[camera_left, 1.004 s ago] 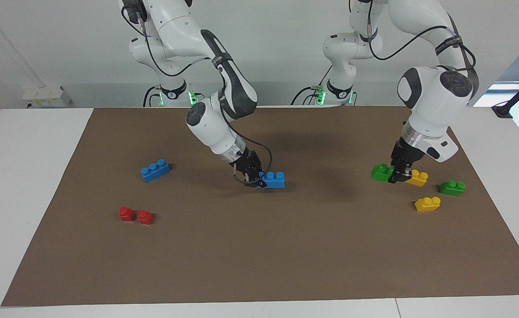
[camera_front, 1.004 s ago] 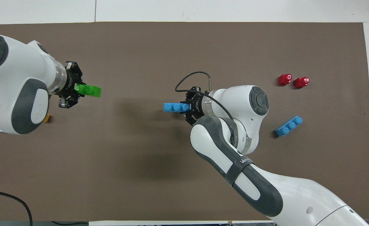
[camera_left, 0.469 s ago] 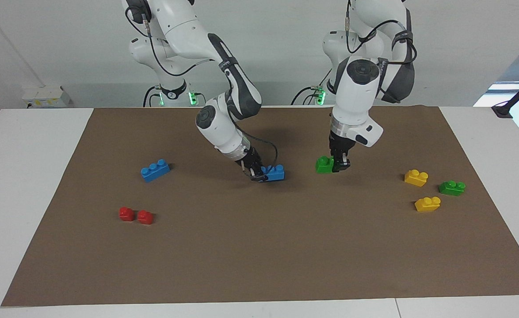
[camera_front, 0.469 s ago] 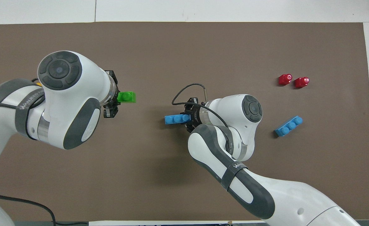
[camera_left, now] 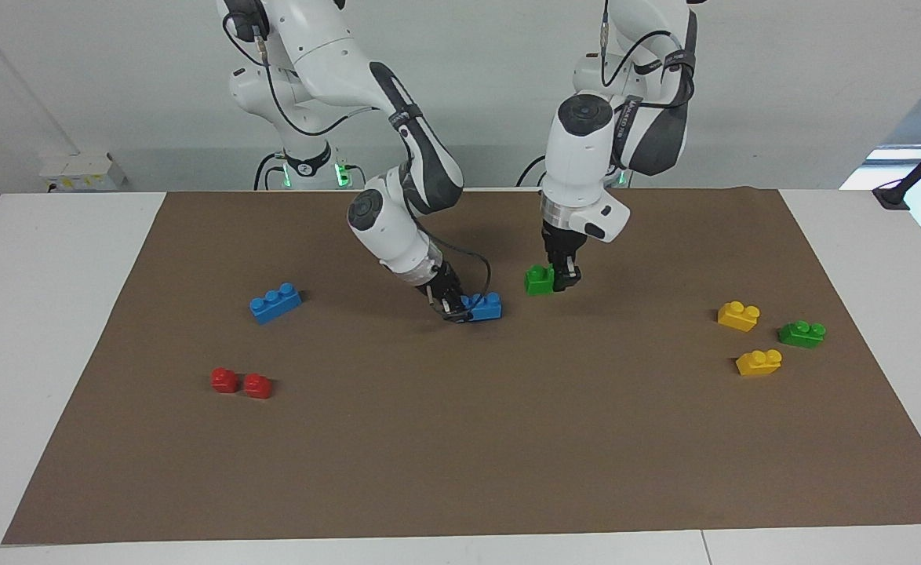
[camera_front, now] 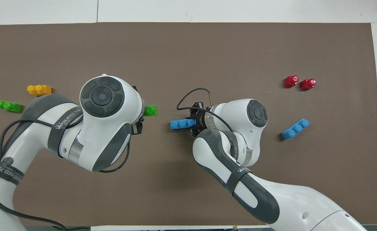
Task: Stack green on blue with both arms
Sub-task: 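Bring the green brick with the left gripper onto the blue brick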
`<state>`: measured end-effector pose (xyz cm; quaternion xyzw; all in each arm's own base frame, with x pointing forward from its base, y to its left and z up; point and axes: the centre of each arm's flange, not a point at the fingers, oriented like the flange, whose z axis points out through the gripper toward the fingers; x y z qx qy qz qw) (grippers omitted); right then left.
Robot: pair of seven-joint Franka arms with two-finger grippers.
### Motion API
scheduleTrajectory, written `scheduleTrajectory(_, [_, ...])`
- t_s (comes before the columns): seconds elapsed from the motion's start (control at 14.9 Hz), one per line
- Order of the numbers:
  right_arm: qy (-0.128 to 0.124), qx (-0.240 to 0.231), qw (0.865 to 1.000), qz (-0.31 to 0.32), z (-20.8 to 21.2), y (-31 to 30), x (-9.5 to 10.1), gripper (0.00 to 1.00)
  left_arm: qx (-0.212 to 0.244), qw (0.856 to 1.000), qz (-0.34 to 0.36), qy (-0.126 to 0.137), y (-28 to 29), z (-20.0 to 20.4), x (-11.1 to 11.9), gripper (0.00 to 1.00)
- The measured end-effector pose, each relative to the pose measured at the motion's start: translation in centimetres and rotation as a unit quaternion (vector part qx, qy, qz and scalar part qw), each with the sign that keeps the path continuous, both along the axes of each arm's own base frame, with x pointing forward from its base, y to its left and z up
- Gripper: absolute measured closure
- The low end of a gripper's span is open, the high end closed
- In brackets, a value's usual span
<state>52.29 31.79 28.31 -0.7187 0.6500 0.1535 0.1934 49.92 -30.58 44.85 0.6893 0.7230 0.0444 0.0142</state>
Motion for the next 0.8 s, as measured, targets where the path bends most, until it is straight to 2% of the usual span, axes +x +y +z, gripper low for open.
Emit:
scheduleTrajectory(0.47, [0.0,-0.003,1.0,0.0,-0.4,-0.1,-0.1,0.66,-0.011,0.999,0.038,-0.011,-3.9,-2.6,-4.1,0.66])
scheduleTrajectory(0.8, [0.0,-0.003,1.0,0.0,-0.4,-0.1,-0.1,0.66,-0.015,0.999,0.042,-0.015,-5.7,-4.3,-5.0,0.66])
